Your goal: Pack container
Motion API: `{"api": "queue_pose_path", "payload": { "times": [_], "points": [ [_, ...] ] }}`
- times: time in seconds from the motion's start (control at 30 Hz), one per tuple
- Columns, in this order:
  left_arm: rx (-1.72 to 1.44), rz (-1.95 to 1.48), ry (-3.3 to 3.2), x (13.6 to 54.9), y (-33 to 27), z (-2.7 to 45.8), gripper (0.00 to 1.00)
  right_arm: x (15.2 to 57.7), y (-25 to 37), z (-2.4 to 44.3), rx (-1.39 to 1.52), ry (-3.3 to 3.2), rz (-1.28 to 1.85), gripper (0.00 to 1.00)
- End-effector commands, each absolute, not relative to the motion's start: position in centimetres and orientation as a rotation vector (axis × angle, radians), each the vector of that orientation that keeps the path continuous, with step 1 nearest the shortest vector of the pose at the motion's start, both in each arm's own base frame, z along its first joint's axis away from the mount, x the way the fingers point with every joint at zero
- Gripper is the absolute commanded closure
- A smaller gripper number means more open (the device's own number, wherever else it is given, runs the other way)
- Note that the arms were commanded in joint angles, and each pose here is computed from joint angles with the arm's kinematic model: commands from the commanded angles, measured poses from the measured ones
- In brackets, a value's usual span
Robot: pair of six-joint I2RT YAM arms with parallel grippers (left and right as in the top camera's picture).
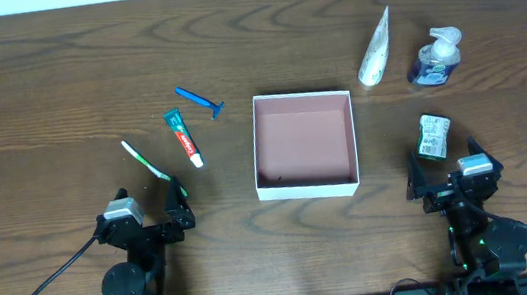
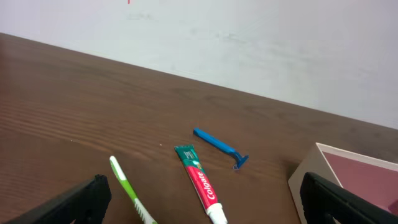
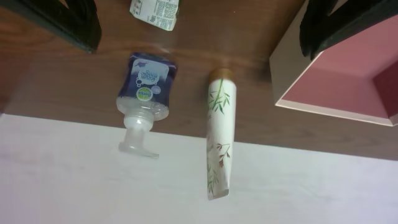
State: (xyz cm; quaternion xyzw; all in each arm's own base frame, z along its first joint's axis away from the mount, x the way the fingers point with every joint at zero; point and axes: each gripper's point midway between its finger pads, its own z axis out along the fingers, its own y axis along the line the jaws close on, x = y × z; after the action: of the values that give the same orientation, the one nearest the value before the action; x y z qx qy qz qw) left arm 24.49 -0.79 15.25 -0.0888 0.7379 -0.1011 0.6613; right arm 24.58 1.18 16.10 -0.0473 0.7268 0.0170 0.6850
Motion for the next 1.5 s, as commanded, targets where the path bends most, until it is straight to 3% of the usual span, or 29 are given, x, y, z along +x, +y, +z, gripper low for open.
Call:
{"api": "queue_pose_path", "payload": {
  "times": [0.0,1.47],
  "points": [
    [-0.191,-0.213,1.718,24.40,-0.78,13.72,0.02,24.57,1.21,16.01,-0.115,1.627,0.026,0.01],
    [-0.191,-0.213,1.718,24.40,-0.78,13.72,0.02,24.58,1.22,16.20,-0.116,1.620,0.027,0.01]
  ]
}}
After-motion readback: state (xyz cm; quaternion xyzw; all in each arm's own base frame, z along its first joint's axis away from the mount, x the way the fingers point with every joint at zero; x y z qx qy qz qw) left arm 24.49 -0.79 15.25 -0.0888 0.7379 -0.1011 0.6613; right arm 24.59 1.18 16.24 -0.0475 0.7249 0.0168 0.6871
